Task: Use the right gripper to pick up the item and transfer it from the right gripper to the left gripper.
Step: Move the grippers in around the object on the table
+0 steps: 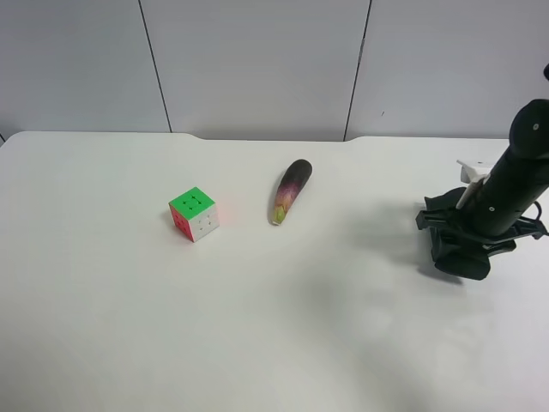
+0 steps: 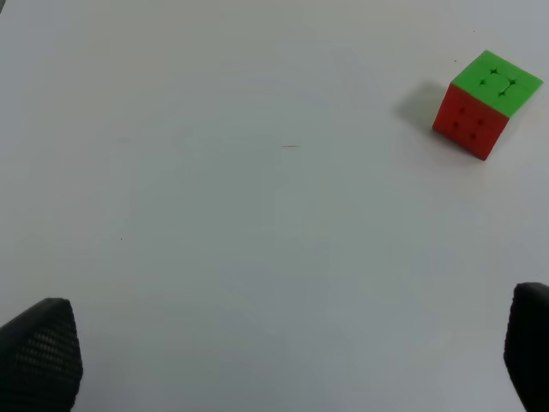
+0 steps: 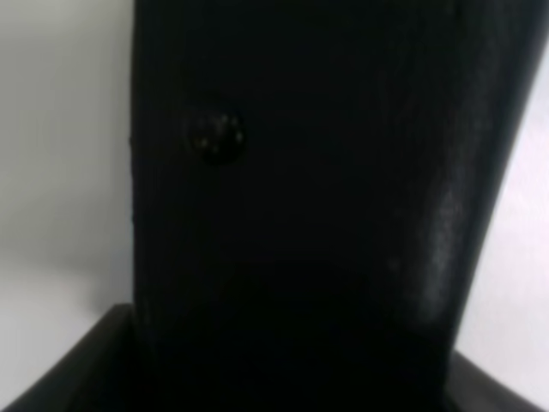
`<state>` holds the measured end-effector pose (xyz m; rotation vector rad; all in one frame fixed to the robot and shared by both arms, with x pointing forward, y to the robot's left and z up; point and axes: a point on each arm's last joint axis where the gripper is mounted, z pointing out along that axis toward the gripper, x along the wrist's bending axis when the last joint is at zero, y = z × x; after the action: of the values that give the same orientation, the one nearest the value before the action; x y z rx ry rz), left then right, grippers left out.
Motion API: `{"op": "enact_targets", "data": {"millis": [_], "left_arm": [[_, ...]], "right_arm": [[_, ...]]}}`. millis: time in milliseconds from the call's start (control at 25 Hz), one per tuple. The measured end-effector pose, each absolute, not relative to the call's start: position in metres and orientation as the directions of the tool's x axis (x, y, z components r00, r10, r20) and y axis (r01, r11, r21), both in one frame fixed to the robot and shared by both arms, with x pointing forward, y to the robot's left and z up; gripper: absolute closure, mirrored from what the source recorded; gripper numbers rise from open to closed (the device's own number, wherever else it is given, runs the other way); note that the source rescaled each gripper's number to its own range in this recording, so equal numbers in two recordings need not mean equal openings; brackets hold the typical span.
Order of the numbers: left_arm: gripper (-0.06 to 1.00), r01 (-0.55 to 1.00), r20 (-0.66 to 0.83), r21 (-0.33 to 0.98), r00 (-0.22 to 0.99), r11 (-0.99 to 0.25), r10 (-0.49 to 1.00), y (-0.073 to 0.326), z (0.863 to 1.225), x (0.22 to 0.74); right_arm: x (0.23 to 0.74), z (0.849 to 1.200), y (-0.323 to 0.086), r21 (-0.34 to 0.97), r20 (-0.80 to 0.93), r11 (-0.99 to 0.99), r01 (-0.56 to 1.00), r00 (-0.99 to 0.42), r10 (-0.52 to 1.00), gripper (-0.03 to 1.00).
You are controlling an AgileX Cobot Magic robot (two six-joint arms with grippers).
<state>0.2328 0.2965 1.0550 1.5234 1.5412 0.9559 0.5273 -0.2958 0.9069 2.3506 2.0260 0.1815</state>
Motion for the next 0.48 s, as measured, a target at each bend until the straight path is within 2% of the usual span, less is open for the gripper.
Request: {"op": "enact_targets", "data": {"millis": [200,480], "left_arm": [[-0.06,0.436,-0.009,0.9,-0.006,0.011,1.0,0.297,1.055,0.233],[-0.06,0.436,-0.009,0.9,-0.006,0.011,1.0,0.297,1.055,0.233]], "right_arm": [[0.519,0.936,-0.29,0.146,0.072,-0.099,0.984,0.089,0.993,0.92],[0.501,0.971,-0.25,0.22,0.067,0.121,0.968,-0.139,0.988,0.93]]}}
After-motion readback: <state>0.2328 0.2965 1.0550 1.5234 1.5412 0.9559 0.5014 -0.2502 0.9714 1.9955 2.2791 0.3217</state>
